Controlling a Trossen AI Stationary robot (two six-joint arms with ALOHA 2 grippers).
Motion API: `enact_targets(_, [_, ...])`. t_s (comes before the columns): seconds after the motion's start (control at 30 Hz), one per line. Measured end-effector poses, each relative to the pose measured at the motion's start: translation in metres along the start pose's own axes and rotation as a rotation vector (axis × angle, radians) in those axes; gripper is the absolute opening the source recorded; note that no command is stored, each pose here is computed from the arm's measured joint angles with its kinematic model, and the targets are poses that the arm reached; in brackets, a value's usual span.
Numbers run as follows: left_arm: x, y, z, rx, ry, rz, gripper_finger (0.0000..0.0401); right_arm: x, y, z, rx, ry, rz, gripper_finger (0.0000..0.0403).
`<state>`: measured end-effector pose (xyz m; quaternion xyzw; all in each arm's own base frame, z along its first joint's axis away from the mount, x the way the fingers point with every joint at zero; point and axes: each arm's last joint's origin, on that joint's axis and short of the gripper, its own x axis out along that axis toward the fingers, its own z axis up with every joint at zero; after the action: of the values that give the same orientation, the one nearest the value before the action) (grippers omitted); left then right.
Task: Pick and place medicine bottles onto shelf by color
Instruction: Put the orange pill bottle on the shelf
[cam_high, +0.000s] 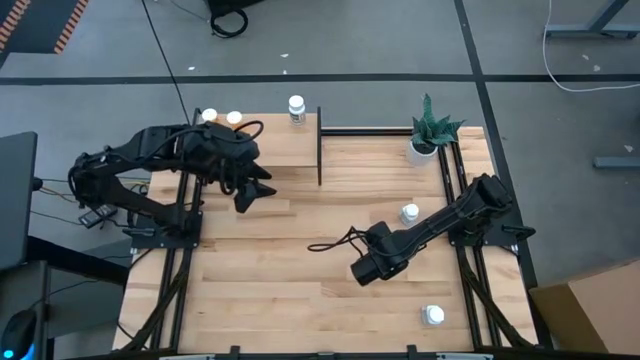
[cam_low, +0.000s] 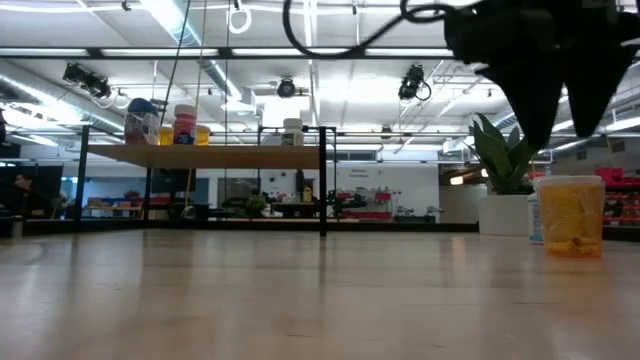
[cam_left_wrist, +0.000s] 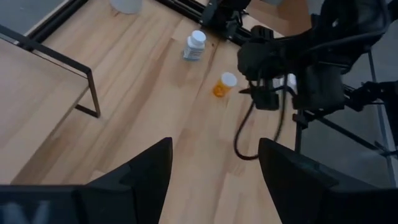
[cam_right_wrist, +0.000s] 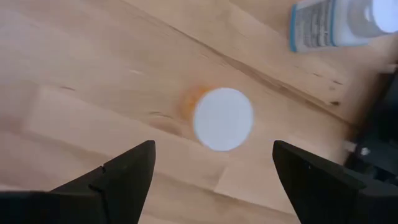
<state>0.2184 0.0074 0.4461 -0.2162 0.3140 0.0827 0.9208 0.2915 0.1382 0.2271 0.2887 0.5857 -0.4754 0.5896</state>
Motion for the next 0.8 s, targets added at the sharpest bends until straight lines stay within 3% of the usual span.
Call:
enact_targets(0.23, [0.000,-0.005,-0.002,-0.008,0.003,-0.008,0.0244,0.009,-0.015,0.004,-0.057,0.018,-0.008,0.0333])
enact_targets(0.53, [0.000,-0.005,0.000,-0.027,-0.038,0.017,0.0243,0.016,-0.068,0.015,0.045,0.048,0.285,0.0333])
enact_targets(0.8, [0.000,-0.004,0.001,-0.054,-0.060,0.053,0.0241,0.022,-0.068,0.018,0.027,0.115,0.317,0.0333])
